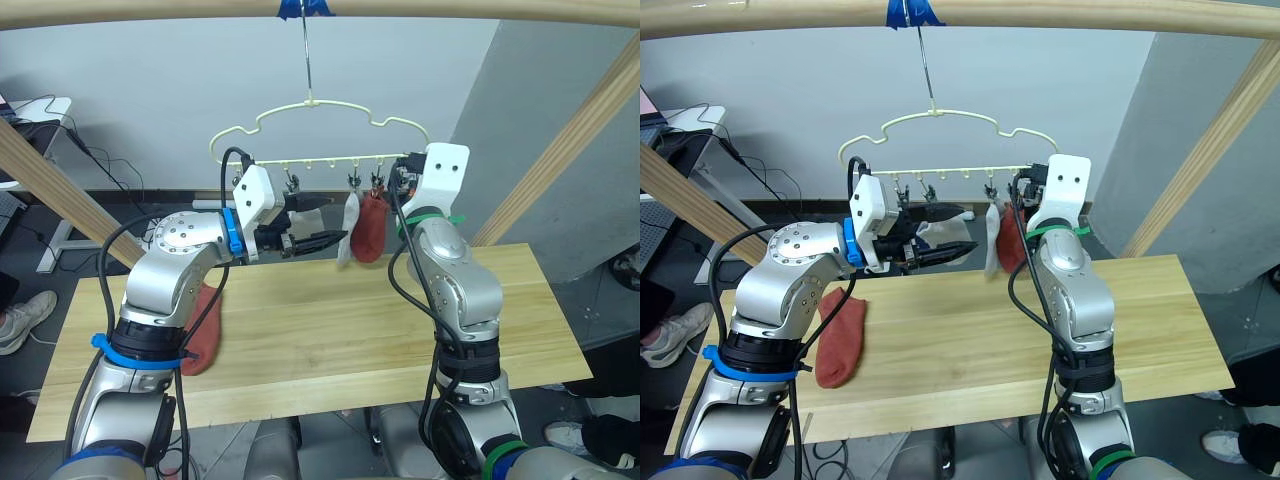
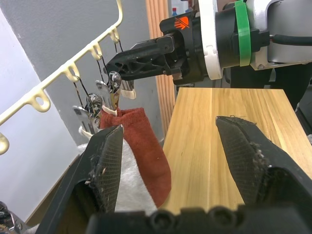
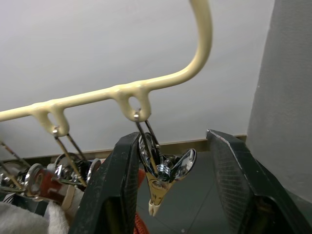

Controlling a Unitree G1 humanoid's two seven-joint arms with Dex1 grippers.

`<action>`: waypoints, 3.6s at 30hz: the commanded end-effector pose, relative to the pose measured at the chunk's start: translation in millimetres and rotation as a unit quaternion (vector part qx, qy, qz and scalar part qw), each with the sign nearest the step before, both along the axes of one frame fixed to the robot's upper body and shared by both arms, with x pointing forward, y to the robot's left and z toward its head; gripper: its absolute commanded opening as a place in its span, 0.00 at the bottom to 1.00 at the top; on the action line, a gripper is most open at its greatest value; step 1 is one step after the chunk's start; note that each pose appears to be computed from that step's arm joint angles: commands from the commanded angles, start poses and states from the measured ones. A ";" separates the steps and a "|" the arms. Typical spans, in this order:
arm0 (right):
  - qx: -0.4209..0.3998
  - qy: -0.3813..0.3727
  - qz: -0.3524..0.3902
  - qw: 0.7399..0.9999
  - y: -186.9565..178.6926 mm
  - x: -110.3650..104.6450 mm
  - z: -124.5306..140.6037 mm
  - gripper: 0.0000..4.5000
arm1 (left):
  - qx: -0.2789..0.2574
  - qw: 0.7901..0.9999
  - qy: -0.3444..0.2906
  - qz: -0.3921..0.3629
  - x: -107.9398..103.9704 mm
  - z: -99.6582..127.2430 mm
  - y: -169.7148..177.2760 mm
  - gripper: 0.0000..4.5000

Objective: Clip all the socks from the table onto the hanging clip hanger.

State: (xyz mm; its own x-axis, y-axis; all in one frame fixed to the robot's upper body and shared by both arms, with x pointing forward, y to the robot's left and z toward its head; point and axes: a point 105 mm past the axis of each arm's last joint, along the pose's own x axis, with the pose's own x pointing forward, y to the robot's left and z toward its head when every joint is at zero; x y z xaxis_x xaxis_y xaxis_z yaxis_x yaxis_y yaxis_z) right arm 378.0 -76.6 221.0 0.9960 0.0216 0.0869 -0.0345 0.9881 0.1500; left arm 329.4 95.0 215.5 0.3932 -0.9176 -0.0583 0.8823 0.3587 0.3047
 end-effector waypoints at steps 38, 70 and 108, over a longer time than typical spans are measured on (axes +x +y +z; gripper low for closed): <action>0.067 -0.032 0.065 0.995 33.8 -10.1 22.5 0.01 | -0.022 0.996 -0.002 0.091 -2.0 -19.0 12.4 0.74; 0.043 -0.020 0.128 0.991 46.5 -12.5 23.5 0.00 | -0.024 0.765 0.305 0.567 -7.5 -206.5 205.4 0.91; 0.050 -0.023 0.121 0.991 41.1 -17.6 27.7 0.00 | -0.119 0.969 0.211 0.047 -21.4 -69.2 7.4 0.01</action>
